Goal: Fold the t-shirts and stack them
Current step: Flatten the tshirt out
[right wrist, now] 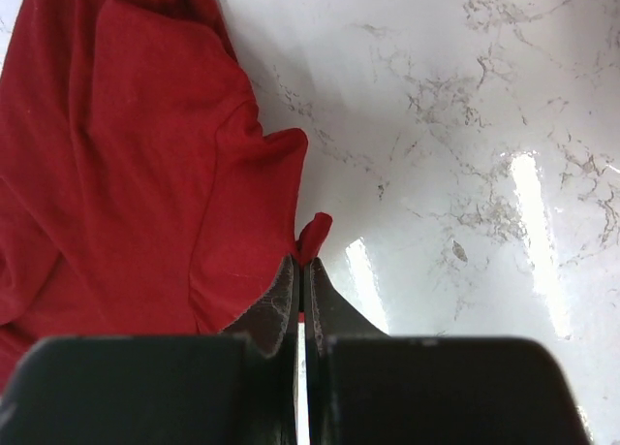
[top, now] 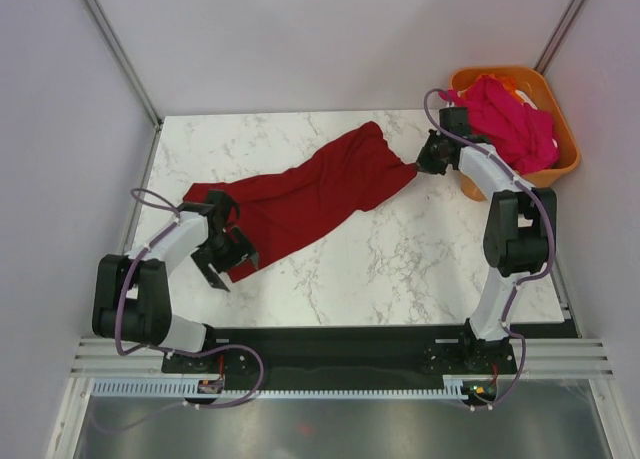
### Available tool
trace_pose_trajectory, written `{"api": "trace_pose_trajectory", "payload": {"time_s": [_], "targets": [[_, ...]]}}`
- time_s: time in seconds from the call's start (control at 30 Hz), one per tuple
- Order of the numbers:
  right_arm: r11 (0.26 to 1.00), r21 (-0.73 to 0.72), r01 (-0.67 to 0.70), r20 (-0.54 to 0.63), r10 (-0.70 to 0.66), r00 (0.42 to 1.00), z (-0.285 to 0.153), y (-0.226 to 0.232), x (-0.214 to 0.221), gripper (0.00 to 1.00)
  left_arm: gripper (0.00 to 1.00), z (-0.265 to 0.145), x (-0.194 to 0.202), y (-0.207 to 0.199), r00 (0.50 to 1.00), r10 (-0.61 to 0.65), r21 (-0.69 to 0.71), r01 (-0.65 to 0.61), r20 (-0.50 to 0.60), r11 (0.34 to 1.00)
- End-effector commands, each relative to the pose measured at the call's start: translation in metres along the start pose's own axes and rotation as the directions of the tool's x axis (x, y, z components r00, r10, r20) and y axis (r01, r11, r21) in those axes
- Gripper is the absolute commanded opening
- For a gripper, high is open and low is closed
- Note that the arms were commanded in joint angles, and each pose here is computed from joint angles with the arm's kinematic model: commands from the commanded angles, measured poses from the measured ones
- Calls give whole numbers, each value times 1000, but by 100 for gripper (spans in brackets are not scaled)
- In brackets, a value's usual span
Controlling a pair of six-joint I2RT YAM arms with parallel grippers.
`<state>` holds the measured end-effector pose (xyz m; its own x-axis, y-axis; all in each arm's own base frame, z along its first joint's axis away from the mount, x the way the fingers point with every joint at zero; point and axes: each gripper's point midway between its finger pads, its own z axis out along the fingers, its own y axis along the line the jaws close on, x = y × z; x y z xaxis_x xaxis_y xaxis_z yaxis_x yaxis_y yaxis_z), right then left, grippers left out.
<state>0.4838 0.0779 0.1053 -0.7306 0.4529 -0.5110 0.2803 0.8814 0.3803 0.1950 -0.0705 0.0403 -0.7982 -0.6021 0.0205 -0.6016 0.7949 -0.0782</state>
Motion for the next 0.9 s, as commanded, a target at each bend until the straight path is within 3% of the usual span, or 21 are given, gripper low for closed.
{"api": "trace_pose_trajectory", "payload": {"time_s": [0.0, 0.17, 0.37, 0.5, 0.63, 0.83, 0.87], "targets": [[995, -92, -29, 15, 31, 999, -9, 15, -10, 0, 100, 5, -22, 2, 968, -211, -25, 216, 135, 976], [989, -139, -41, 4, 42, 999, -7, 20, -6, 0, 94, 18, -25, 21, 958, -236, -93, 253, 164, 963], [985, -165, -41, -3, 41, 999, -8, 25, -5, 0, 80, 9, -58, 16, 927, -250, -52, 274, 280, 960], [987, -155, -41, -6, 40, 999, -4, 21, -4, 0, 74, 12, -65, 10, 922, -254, -33, 275, 293, 961], [988, -146, -42, -13, 40, 999, 0, 18, -1, 0, 66, 28, -56, 9, 932, -259, -31, 276, 254, 961], [990, -131, -45, -19, 43, 999, 5, 14, 1, 0, 64, 34, -33, 2, 941, -236, -19, 248, 242, 968], [991, -128, -47, -22, 45, 999, 7, 12, 1, 0, 59, 38, -29, 7, 942, -237, -34, 252, 239, 967]]}}
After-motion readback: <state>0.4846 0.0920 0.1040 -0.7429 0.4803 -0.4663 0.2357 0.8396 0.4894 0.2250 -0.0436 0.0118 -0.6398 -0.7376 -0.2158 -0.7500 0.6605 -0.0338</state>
